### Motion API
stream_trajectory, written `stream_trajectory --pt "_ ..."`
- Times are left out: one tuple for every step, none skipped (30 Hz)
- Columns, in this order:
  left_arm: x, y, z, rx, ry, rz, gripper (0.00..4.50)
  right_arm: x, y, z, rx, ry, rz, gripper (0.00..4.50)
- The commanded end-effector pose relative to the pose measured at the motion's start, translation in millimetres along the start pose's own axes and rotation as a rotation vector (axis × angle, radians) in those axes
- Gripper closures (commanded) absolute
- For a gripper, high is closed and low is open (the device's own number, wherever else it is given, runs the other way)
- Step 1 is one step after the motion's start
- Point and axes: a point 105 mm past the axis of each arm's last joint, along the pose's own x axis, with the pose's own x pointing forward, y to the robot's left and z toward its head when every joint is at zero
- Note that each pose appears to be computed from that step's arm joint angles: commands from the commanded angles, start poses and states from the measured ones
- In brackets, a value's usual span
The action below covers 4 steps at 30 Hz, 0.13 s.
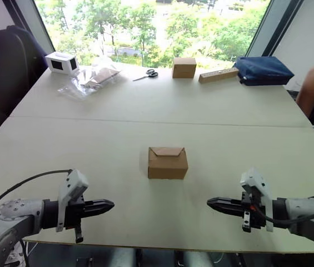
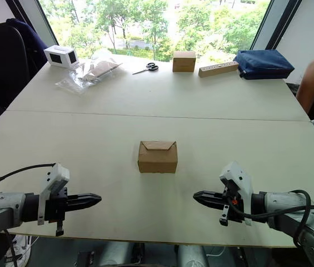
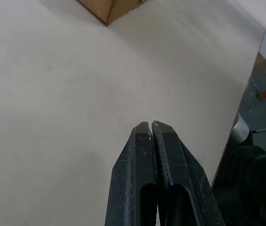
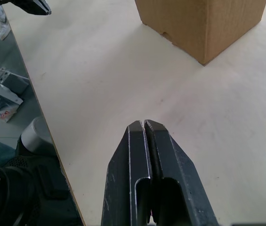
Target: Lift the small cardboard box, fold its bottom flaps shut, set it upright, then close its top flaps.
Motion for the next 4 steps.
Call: stream_trajectory --pt "-0.9 -0.2 6.1 0.0 -0.015 -0.002 4.43 2.3 3.1 5.3 -0.03 -0.02 0.014 4.5" --pt "-1.0 -0.2 6.1 -0.001 -0.014 -0.003 4.43 2.6 3.0 5.3 -0.03 -0.021 0.015 4.5" --pt "-1.0 -0.8 6.7 -0.003 -0.019 -0.004 4.43 2.9 2.4 5.2 -0.031 -0.021 0.014 4.5" --pt "-0.7 -1.5 6.8 -0.005 -0.024 -0.004 4.43 2.8 2.0 4.7 -0.031 -0.021 0.013 4.5"
